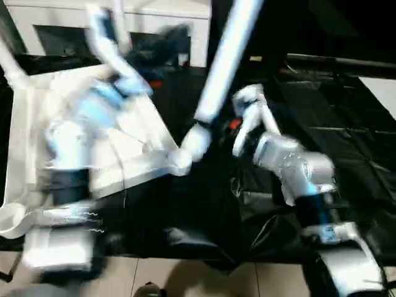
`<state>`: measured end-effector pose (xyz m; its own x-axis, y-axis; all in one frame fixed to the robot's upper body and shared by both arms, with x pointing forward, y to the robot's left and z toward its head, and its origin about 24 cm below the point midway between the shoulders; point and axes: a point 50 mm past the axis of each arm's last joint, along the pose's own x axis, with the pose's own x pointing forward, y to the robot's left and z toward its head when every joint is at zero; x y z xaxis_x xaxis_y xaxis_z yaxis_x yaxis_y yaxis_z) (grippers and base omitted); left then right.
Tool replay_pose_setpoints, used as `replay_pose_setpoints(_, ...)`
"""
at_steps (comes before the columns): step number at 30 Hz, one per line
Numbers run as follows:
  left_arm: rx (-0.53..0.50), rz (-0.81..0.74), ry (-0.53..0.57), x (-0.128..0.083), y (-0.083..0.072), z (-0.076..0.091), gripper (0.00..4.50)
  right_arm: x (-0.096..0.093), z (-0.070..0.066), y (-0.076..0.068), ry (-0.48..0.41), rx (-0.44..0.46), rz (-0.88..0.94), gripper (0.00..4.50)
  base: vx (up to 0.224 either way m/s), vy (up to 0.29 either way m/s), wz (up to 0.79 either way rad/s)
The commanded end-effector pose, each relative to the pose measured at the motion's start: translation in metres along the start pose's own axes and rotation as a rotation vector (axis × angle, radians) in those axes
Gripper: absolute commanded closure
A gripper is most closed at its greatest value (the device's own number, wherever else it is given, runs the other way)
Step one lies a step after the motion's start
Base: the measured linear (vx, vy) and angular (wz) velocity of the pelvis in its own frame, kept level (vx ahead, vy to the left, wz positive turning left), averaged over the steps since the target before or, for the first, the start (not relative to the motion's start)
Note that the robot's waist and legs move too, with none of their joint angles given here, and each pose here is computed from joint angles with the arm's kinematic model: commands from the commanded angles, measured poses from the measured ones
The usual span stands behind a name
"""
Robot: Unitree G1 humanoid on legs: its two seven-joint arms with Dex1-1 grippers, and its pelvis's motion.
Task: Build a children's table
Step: Pick table leg
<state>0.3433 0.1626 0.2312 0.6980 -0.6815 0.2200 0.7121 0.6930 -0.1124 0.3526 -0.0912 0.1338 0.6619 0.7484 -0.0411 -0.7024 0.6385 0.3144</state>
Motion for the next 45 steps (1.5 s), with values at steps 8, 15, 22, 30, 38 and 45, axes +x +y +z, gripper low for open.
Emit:
replay_pose_setpoints(8, 0.475, -0.119, 0.712, -0.049, 0.018, -0.110, 1.57, -0.008, -0.021, -0.013, 0.112, -0.152, -0.100, 2.64, 0.000, 0.000, 0.00)
replay_pose_setpoints(15, 0.474, -0.068, 0.833, -0.064, 0.033, -0.132, 1.92, -0.007, -0.027, -0.010, 0.113, -0.166, -0.091, 2.64, 0.000, 0.000, 0.00)
replay_pose_setpoints(22, 0.385, -0.096, 0.853, -0.070, 0.036, -0.137, 2.34, -0.011, -0.031, -0.011, 0.125, -0.172, -0.103, 2.64, 0.000, 0.000, 0.00)
replay_pose_setpoints(30, 0.315, -0.158, 0.821, -0.075, 0.035, -0.131, 3.09, -0.015, -0.032, -0.017, 0.137, -0.185, -0.119, 2.64, 0.000, 0.000, 0.00)
replay_pose_setpoints(38, 0.377, -0.150, 0.882, -0.083, 0.042, -0.133, 3.74, -0.012, -0.034, -0.013, 0.141, -0.197, -0.099, 2.64, 0.000, 0.000, 0.00)
replay_pose_setpoints(45, 0.382, -0.163, 0.907, -0.087, 0.039, -0.143, 4.39, -0.011, -0.035, -0.011, 0.144, -0.204, -0.088, 2.64, 0.000, 0.000, 0.00)
